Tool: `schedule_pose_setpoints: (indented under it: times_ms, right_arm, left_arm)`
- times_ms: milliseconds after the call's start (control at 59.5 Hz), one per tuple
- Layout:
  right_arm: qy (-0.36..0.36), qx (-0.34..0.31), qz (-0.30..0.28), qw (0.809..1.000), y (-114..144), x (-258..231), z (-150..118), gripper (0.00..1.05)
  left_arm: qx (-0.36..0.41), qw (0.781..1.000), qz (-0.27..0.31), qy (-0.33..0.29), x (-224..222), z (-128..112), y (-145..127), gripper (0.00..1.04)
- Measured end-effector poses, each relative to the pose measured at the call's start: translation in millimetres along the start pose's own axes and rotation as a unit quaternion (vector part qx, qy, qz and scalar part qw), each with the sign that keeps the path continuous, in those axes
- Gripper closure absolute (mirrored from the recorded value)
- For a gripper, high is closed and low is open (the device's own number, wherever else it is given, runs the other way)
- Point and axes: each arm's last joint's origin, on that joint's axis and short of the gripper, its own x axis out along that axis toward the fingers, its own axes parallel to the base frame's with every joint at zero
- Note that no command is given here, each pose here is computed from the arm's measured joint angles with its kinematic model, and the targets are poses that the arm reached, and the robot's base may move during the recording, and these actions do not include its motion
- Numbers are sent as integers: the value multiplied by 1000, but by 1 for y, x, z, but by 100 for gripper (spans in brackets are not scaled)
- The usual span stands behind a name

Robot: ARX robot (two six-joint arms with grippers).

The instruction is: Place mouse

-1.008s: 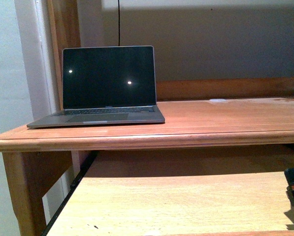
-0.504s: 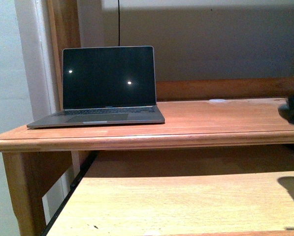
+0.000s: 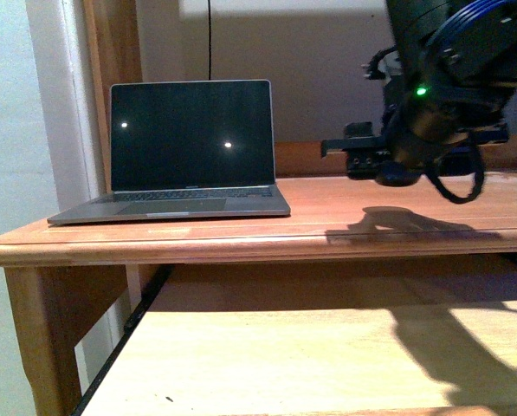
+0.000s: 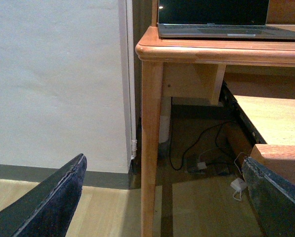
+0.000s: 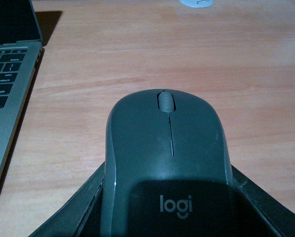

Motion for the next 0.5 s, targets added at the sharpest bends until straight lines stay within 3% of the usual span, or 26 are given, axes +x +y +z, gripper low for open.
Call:
schedule_pose_setpoints:
  times_ms: [202,403,504]
  right_arm:
    - [0,-13,-22,1000,31,30,-5,50]
    - [2,-33,-44,998,46,46,-15,50]
    - [2,-38,-48,998,49,50,-19,35]
  left_arm:
    - [0,1000,0,0,0,0,0,8]
    - [0,1000,0,0,0,0,0,8]
    - [0,1000,0,0,0,0,0,8]
